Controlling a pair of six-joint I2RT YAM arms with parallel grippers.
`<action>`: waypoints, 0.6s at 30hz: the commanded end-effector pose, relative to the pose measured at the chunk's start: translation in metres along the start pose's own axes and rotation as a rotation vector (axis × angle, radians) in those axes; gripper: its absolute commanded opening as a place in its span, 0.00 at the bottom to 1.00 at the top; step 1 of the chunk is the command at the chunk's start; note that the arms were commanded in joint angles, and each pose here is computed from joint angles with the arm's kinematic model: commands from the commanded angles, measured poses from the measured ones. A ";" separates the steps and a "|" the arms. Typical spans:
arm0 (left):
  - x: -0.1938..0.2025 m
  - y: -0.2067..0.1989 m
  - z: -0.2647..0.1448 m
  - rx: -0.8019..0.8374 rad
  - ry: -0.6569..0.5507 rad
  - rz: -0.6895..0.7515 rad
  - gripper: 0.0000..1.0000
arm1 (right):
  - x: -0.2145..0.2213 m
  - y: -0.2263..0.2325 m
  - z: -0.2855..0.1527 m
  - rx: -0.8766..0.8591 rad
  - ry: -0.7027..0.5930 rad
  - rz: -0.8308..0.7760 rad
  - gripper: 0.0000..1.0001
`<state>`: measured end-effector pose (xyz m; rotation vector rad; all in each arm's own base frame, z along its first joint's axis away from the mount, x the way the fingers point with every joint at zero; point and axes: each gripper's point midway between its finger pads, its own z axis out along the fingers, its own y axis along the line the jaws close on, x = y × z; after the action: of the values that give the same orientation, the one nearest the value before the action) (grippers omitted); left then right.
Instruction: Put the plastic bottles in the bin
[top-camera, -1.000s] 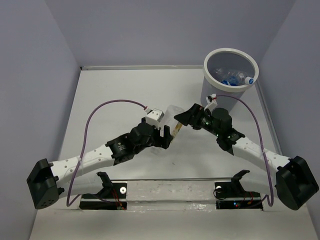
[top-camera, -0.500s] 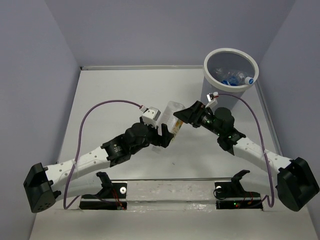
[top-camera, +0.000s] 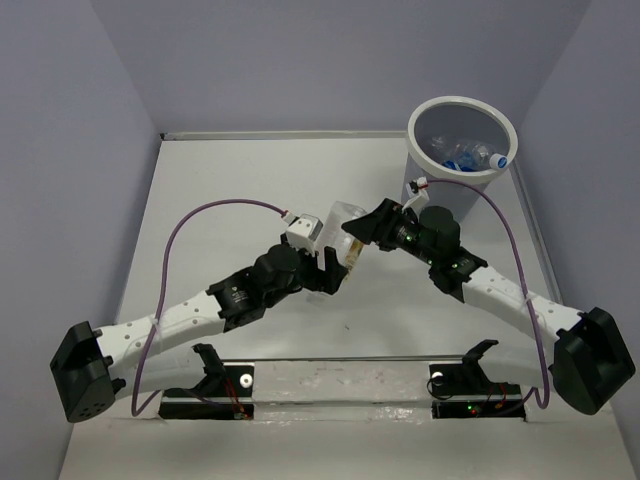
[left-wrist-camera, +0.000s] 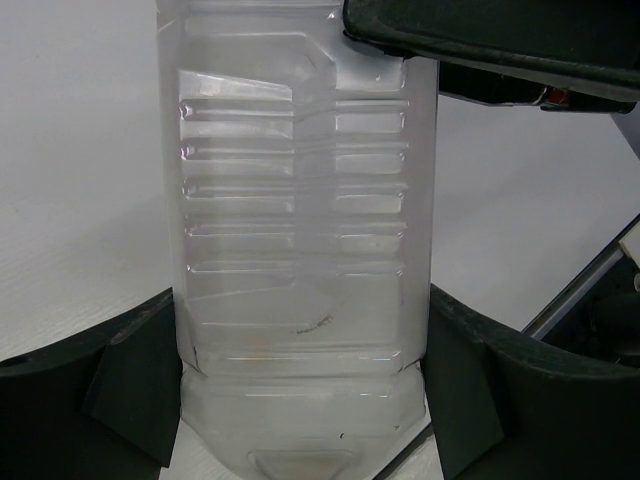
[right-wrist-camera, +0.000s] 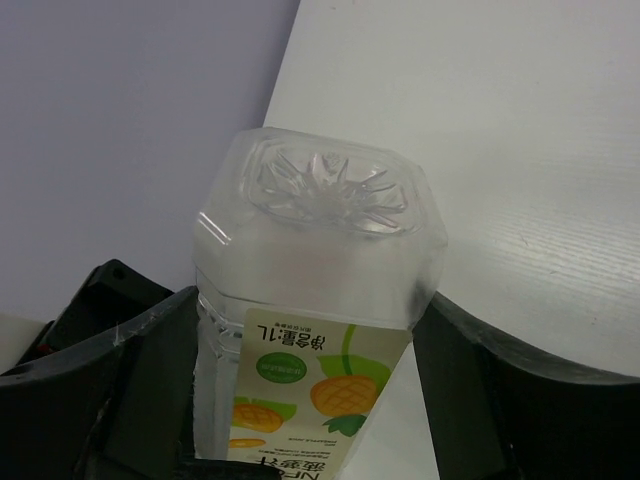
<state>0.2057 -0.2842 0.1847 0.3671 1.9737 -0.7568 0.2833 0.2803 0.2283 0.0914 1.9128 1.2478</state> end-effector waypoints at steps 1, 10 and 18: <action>-0.029 -0.050 -0.011 0.223 -0.081 -0.001 0.40 | -0.016 0.029 0.003 -0.087 -0.063 -0.060 0.43; -0.048 -0.036 -0.029 0.140 -0.122 -0.002 0.99 | -0.063 0.059 -0.015 -0.102 -0.234 -0.138 0.24; -0.091 -0.026 -0.070 0.076 -0.217 -0.015 0.99 | -0.136 0.093 -0.036 -0.034 -0.443 -0.293 0.18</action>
<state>0.1934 -0.2694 0.2429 0.3523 1.8488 -0.8222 0.2950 0.2692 0.3050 0.0283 1.7016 1.1297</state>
